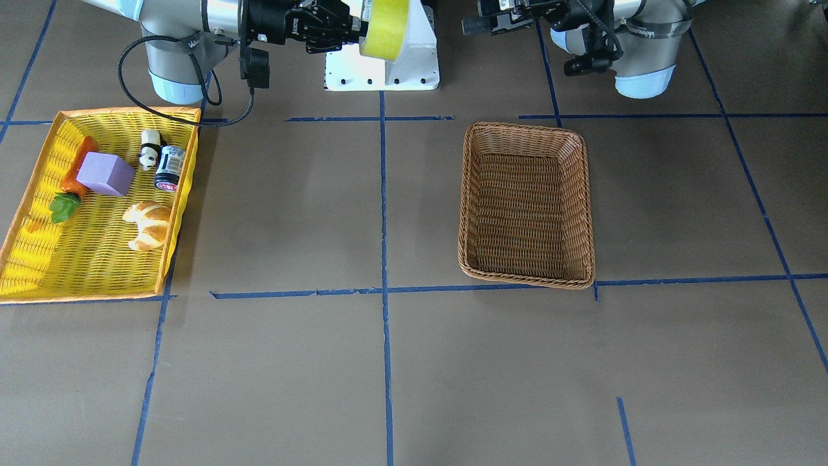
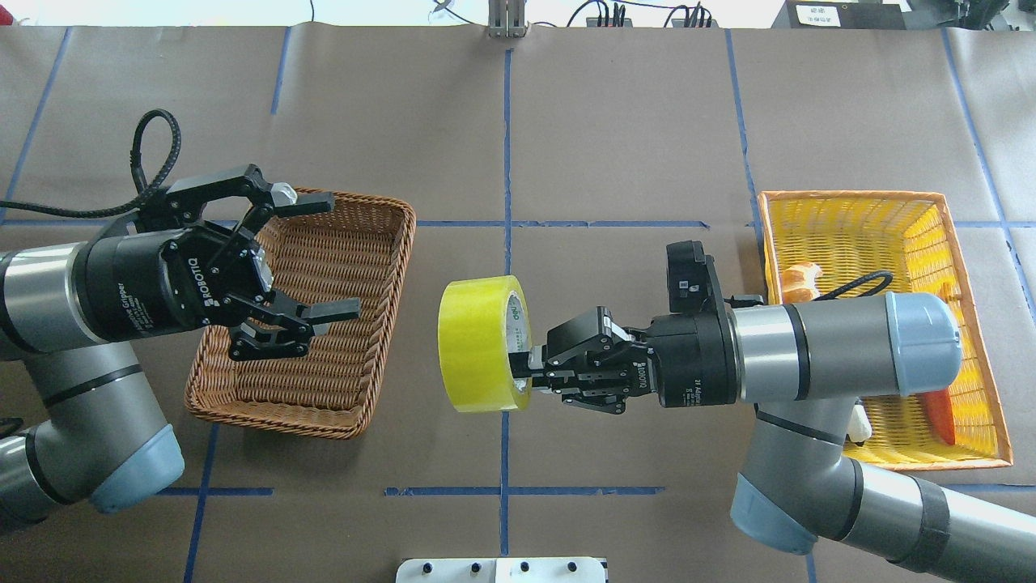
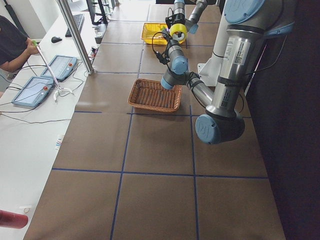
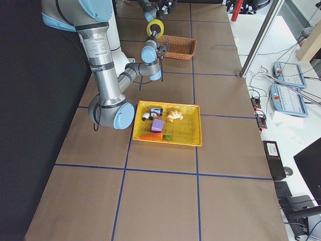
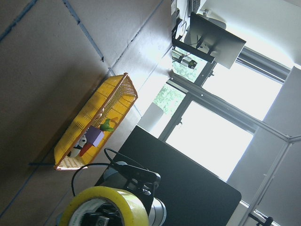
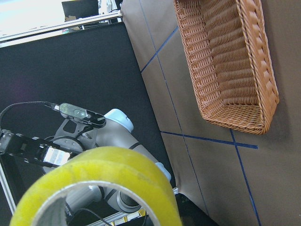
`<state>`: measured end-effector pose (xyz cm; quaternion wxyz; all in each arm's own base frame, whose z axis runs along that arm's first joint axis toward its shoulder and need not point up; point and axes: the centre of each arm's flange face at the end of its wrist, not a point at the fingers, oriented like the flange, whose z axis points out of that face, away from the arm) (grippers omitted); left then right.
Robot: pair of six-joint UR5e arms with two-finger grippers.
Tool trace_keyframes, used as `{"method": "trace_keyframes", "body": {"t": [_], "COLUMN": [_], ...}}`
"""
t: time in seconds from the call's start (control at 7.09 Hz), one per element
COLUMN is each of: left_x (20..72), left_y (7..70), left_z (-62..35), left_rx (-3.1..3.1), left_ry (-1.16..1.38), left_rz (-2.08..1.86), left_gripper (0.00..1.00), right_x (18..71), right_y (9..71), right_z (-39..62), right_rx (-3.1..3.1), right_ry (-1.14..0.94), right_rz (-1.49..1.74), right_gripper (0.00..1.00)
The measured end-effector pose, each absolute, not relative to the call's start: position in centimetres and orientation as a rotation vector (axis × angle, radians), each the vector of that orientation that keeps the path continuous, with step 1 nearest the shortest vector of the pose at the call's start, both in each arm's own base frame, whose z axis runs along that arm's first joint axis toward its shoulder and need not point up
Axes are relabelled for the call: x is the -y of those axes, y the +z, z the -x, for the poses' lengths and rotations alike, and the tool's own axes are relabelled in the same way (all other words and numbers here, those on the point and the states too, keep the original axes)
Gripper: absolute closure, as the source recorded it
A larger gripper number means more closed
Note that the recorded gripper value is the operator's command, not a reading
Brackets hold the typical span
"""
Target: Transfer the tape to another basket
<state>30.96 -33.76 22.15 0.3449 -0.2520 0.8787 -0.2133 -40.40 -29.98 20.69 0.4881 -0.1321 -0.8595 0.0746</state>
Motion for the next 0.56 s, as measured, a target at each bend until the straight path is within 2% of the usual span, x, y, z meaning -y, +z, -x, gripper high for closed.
{"method": "trace_keyframes", "body": {"t": [0.56], "left_x": [32.5], "left_y": [21.3], "left_z": [-33.3], "left_rx": [-2.288], "left_ry": [-0.543], "left_rz": [0.719], "left_gripper": [0.0], "right_x": [27.5], "right_y": [20.0], "right_z": [42.1], "right_rx": [2.119], "right_ry": [0.173], "right_rz": [0.376], "right_gripper": [0.98]}}
